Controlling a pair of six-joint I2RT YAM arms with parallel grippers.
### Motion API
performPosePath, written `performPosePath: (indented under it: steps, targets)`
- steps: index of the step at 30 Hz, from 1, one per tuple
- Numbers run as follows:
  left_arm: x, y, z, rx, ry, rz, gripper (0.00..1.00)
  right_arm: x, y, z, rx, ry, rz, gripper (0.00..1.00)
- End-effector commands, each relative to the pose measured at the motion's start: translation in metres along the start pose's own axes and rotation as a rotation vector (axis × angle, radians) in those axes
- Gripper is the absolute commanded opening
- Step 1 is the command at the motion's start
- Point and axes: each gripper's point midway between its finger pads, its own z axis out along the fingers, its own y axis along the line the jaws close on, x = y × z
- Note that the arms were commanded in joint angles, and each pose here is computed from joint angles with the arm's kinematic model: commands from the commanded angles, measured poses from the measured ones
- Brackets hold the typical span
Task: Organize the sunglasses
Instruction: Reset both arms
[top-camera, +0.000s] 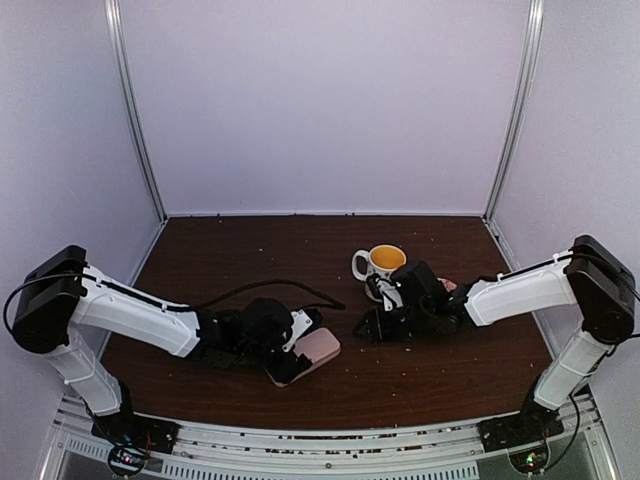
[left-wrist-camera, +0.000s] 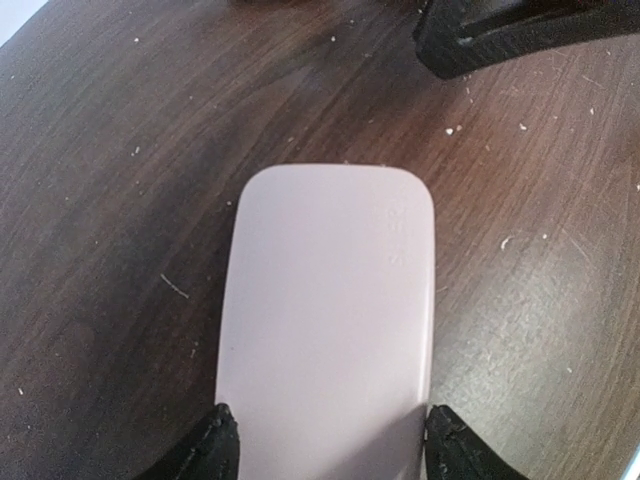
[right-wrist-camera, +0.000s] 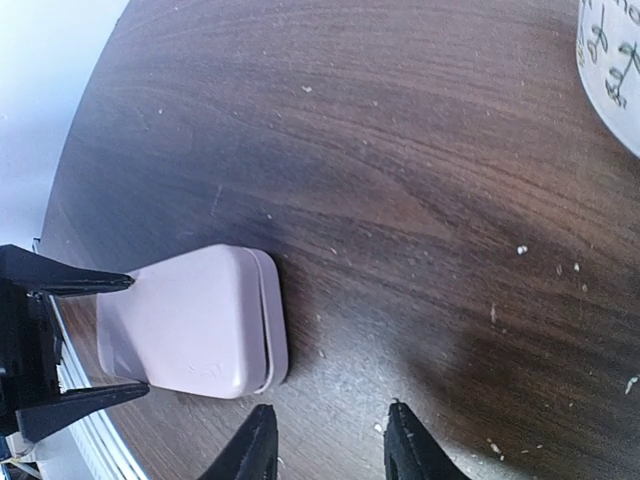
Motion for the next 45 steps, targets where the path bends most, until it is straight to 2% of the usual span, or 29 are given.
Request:
performPosePath:
  steps: [1, 7, 14, 20, 23, 26, 30, 34, 36, 40, 45]
  targets:
    - [0.024, -0.016, 0.018, 0.034, 0.103, 0.025, 0.62, 0.007, -0.011, 0.005, 0.03, 0.008, -0.005, 0.37]
    - [0.044, -0.035, 0.031, 0.019, 0.184, 0.065, 0.52, 0.011, -0.01, 0.01, 0.018, 0.012, 0.0, 0.37]
    - [0.045, -0.034, 0.023, 0.019, 0.168, 0.046, 0.5, 0.014, -0.013, 0.011, 0.024, 0.019, -0.003, 0.37]
    - [0.009, -0.021, 0.002, -0.049, 0.048, 0.059, 0.63, 0.004, -0.018, -0.007, 0.1, -0.012, -0.063, 0.4]
    - [-0.009, -0.002, -0.014, -0.139, -0.007, 0.056, 0.72, -0.006, -0.029, -0.03, 0.215, -0.041, -0.12, 0.45]
    - [-0.022, 0.024, -0.033, -0.23, -0.051, 0.025, 0.82, -0.02, -0.04, -0.06, 0.339, -0.088, -0.168, 0.54]
    - [-0.034, 0.07, -0.063, -0.322, -0.121, -0.084, 0.89, -0.033, -0.054, -0.105, 0.488, -0.144, -0.204, 0.75]
    - [-0.041, 0.122, -0.104, -0.417, -0.225, -0.245, 0.97, -0.049, -0.064, -0.148, 0.588, -0.216, -0.21, 0.91]
    - [-0.042, 0.146, -0.126, -0.48, -0.281, -0.298, 0.98, -0.055, -0.071, -0.167, 0.628, -0.254, -0.202, 0.99]
    - [-0.043, 0.184, -0.164, -0.595, -0.361, -0.366, 0.98, -0.067, -0.082, -0.2, 0.681, -0.325, -0.161, 1.0]
    - [-0.032, 0.226, -0.196, -0.743, -0.373, -0.466, 0.98, -0.085, -0.088, -0.238, 0.711, -0.442, -0.098, 1.0]
